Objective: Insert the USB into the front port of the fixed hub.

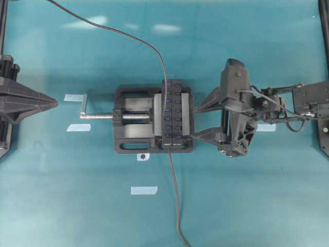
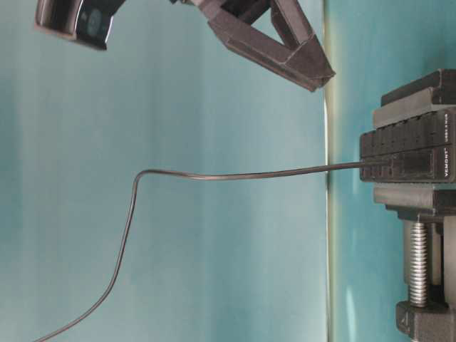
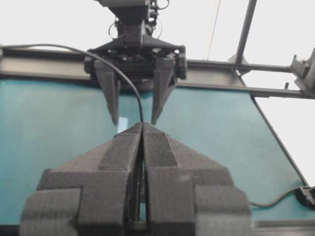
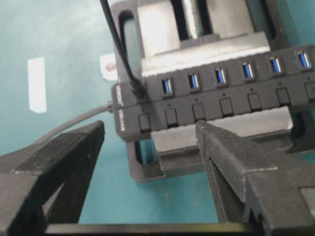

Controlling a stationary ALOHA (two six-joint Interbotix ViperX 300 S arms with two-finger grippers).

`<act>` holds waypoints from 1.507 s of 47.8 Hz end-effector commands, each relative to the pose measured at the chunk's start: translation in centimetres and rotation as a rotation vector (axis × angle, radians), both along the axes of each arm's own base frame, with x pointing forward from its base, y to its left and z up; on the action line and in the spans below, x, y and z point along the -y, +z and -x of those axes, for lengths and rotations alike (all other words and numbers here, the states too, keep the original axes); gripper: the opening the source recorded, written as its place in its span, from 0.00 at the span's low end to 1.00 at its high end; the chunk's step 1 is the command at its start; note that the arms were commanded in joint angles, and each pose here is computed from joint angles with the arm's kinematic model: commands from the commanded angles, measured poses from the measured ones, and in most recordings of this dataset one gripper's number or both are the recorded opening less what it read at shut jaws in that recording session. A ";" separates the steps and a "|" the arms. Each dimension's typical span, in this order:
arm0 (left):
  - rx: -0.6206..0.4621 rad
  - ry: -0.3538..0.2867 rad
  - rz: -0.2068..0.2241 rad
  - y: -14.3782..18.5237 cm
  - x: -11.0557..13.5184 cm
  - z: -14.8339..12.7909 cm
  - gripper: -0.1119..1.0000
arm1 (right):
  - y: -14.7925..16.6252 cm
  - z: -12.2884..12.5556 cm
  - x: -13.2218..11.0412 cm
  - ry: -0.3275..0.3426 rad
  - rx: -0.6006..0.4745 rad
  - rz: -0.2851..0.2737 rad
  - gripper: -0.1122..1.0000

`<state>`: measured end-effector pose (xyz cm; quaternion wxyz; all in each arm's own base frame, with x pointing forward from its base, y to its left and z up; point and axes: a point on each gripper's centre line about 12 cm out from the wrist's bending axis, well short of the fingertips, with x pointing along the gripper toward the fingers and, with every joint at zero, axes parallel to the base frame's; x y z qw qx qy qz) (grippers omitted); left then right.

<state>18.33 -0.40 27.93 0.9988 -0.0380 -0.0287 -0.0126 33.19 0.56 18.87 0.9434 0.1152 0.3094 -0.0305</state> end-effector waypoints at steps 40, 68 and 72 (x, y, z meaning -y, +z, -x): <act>0.009 0.007 0.002 -0.7 -0.1 0.8 0.10 | 1.0 1.8 0.1 -0.006 0.097 -0.006 0.81; 0.012 0.003 0.035 -0.6 -0.1 0.8 0.10 | 1.1 3.2 0.0 -0.002 0.109 -0.008 0.81; 0.008 0.003 0.038 -0.6 -0.1 0.7 0.10 | 1.1 3.2 0.0 -0.002 0.109 -0.008 0.81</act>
